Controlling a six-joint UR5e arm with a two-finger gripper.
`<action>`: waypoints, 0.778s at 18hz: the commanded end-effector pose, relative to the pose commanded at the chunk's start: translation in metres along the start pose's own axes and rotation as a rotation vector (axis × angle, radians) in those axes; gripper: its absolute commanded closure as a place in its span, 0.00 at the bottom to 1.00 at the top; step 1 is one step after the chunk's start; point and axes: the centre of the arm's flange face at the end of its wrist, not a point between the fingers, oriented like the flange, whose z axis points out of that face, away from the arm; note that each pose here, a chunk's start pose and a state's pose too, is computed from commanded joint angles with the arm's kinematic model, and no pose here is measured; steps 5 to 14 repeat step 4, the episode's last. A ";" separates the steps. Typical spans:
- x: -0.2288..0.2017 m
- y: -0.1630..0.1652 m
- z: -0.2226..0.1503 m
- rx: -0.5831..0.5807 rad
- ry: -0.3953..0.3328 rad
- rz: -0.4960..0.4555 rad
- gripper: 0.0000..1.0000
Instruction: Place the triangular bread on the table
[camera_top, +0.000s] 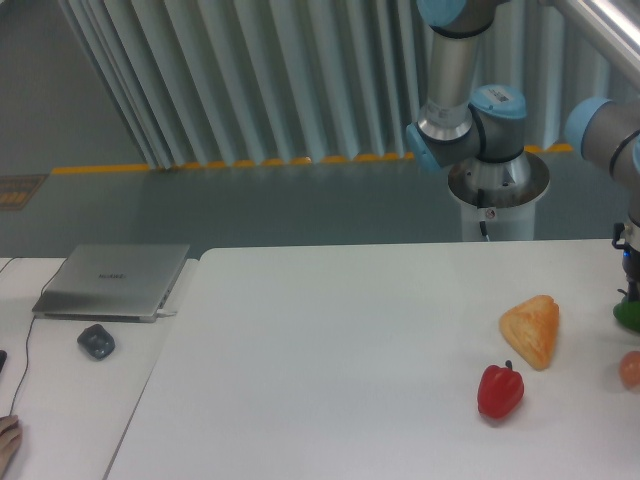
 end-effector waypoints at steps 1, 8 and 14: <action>0.000 0.001 0.000 0.001 -0.001 -0.003 0.00; 0.001 0.001 -0.002 0.002 -0.004 -0.003 0.00; 0.001 0.001 -0.002 0.002 -0.004 -0.003 0.00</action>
